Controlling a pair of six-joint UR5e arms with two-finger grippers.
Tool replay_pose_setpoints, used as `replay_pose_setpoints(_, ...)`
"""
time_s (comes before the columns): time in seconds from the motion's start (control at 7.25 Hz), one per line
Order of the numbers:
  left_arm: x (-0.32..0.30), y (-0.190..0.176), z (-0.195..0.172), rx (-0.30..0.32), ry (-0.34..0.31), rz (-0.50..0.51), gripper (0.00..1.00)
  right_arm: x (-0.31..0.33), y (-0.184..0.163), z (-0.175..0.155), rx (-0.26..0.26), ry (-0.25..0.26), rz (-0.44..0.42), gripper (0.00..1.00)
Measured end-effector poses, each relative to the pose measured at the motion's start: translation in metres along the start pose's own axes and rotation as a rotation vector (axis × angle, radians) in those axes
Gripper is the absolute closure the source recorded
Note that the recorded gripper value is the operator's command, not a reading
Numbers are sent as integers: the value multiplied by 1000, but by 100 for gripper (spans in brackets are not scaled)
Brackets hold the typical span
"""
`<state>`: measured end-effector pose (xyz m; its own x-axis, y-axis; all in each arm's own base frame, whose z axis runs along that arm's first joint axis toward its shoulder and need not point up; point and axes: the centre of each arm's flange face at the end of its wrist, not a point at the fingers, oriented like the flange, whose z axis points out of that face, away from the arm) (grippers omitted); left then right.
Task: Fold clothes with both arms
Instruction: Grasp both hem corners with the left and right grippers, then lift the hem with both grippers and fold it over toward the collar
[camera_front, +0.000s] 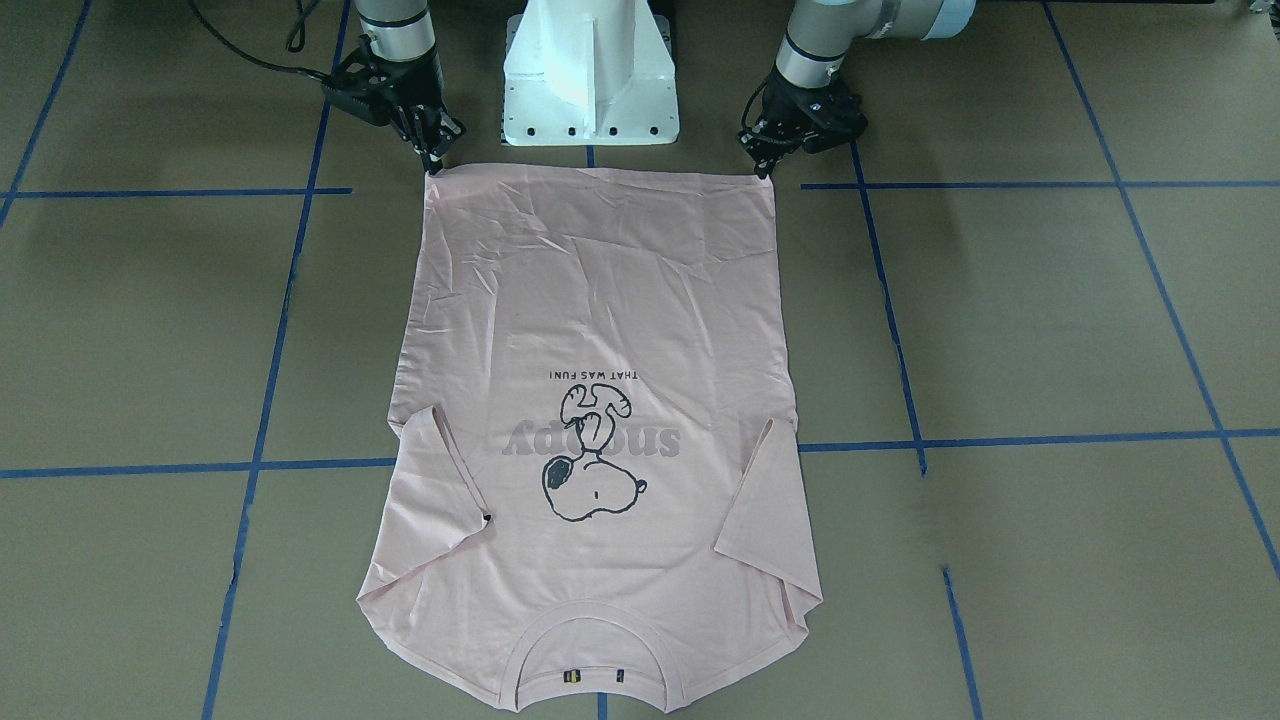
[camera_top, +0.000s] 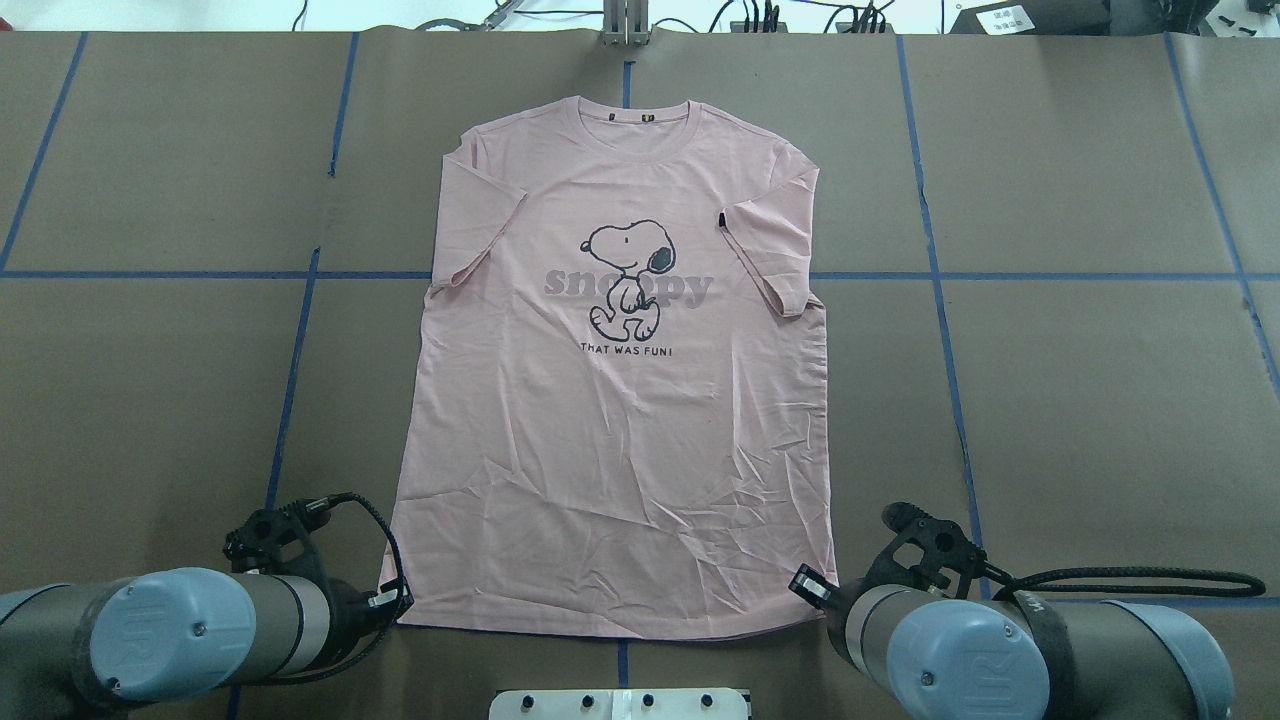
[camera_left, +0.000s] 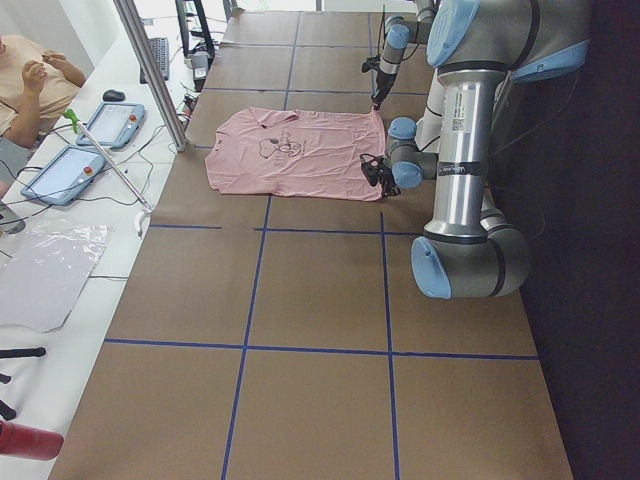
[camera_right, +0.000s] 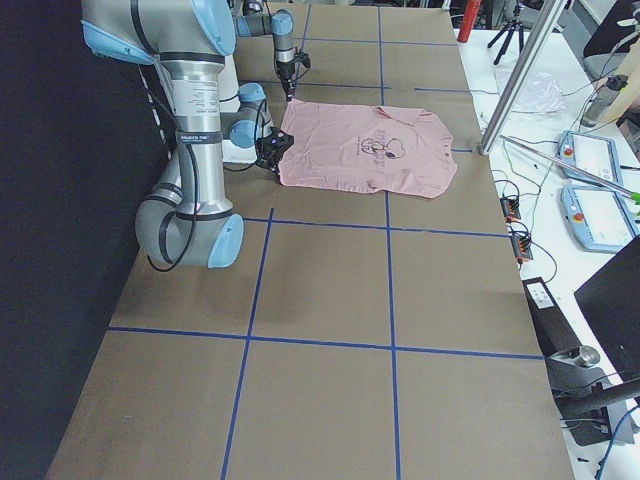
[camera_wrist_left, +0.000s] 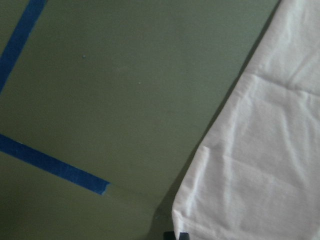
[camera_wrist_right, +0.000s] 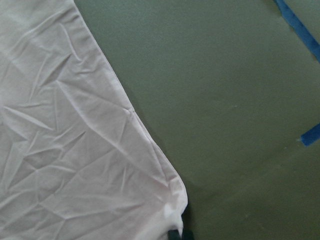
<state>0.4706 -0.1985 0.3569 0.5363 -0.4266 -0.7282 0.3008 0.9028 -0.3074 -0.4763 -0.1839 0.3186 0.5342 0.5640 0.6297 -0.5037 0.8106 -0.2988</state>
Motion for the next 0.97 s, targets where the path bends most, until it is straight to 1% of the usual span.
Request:
replay_pose_setpoints(0.14, 5, 2, -14, -9, 23, -1, 100, -1, -2, -9, -6, -14, 5, 100)
replay_pose_setpoints(0.28, 13, 8, -39, -22, 44, -4, 100, 3, -6, -26, -18, -32, 9, 100)
replay_pose_setpoints(0.41, 19, 17, -71, -48, 46, -40, 100, 13, -11, -48, -36, -49, 8, 100)
replay_pose_setpoints(0.55, 23, 25, -99, -85, 39, -106, 100, 25, -17, -69, -49, -60, 5, 100)
replay_pose_setpoints(0.69, 24, 27, -112, -99, 29, -145, 100, 31, -29, -86, -47, -75, 12, 100)
replay_pose_setpoints(0.83, 28, 16, -110, -77, 19, -149, 100, 22, -45, -95, -27, -104, 23, 100)
replay_pose_setpoints(0.97, 41, -15, -102, -15, 26, -117, 100, -2, -64, -95, 15, -144, 4, 100)
